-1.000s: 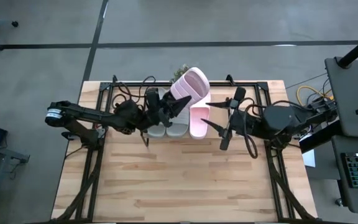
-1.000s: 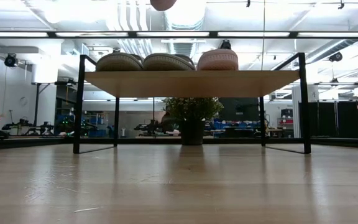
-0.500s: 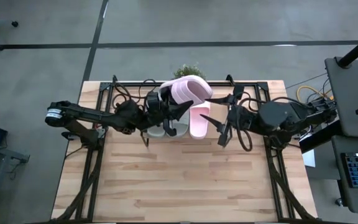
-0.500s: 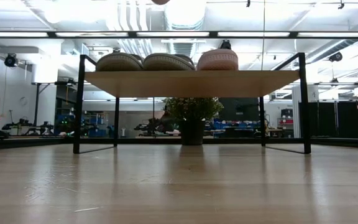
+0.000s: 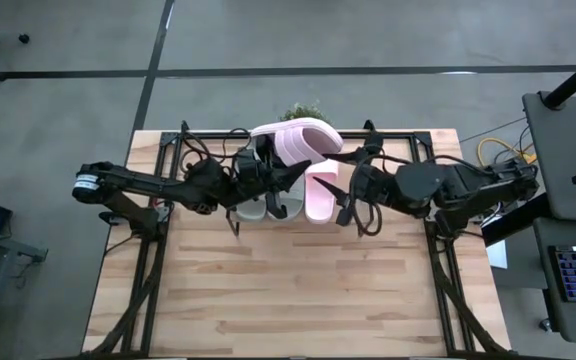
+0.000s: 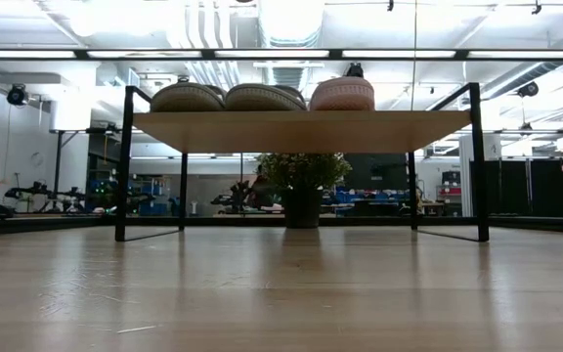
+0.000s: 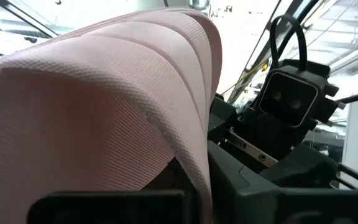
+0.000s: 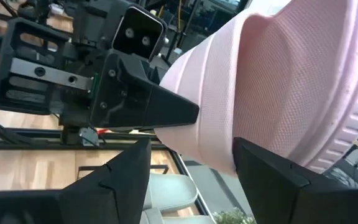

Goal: Pick and place slides into the shelf
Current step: Put the right pink slipper on the shelf

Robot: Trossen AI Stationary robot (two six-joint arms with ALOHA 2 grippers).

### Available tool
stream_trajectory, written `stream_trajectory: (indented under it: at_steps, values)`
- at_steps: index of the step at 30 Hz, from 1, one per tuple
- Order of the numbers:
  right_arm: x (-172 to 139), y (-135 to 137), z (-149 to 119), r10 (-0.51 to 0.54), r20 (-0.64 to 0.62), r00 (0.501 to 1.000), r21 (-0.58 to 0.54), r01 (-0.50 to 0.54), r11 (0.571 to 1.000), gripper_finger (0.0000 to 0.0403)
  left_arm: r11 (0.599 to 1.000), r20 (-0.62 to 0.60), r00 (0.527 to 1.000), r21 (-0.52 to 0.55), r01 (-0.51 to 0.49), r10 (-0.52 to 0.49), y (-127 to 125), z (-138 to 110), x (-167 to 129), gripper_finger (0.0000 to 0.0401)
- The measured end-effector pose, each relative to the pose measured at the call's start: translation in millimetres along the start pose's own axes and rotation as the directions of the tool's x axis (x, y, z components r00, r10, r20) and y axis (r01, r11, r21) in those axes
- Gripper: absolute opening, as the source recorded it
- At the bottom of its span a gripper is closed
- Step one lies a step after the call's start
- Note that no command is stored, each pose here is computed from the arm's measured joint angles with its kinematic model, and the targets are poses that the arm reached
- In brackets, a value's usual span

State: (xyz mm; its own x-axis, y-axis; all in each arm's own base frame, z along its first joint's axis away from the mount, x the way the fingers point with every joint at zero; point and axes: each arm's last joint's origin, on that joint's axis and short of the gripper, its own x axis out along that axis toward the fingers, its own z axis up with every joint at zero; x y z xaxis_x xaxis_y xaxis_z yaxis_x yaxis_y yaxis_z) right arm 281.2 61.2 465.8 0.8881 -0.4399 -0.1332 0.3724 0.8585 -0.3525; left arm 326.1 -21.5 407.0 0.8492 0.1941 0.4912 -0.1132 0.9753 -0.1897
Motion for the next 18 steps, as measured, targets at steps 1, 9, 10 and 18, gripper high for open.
stream_trajectory:
  at_steps: [1, 9, 10, 18]
  values:
    - [1.2, 0.1, -0.5, -0.002, -0.003, 1.000, -0.001, 0.002, 1.000, 0.0219, 1.000, -0.006, 1.000, 0.002, 0.000, 0.000, 0.0, -0.5, -0.1, 0.0000]
    - [5.0, -2.8, -2.6, -0.016, -0.015, 1.000, 0.034, 0.017, 0.999, 0.0175, 1.000, -0.042, 0.999, 0.011, 0.012, -0.012, 0.0, -4.7, -0.6, 0.0000]
    - [5.3, -2.6, -2.9, -0.016, -0.016, 1.000, 0.037, 0.017, 0.999, 0.0162, 1.000, -0.043, 0.999, 0.011, 0.014, -0.014, -0.1, -4.8, -0.6, 0.0000]
    - [5.1, -3.0, -4.4, -0.008, -0.028, 1.000, 0.067, 0.010, 0.998, 0.0039, 1.000, -0.032, 0.999, 0.005, 0.029, -0.029, -1.1, -3.1, -0.3, 0.0000]
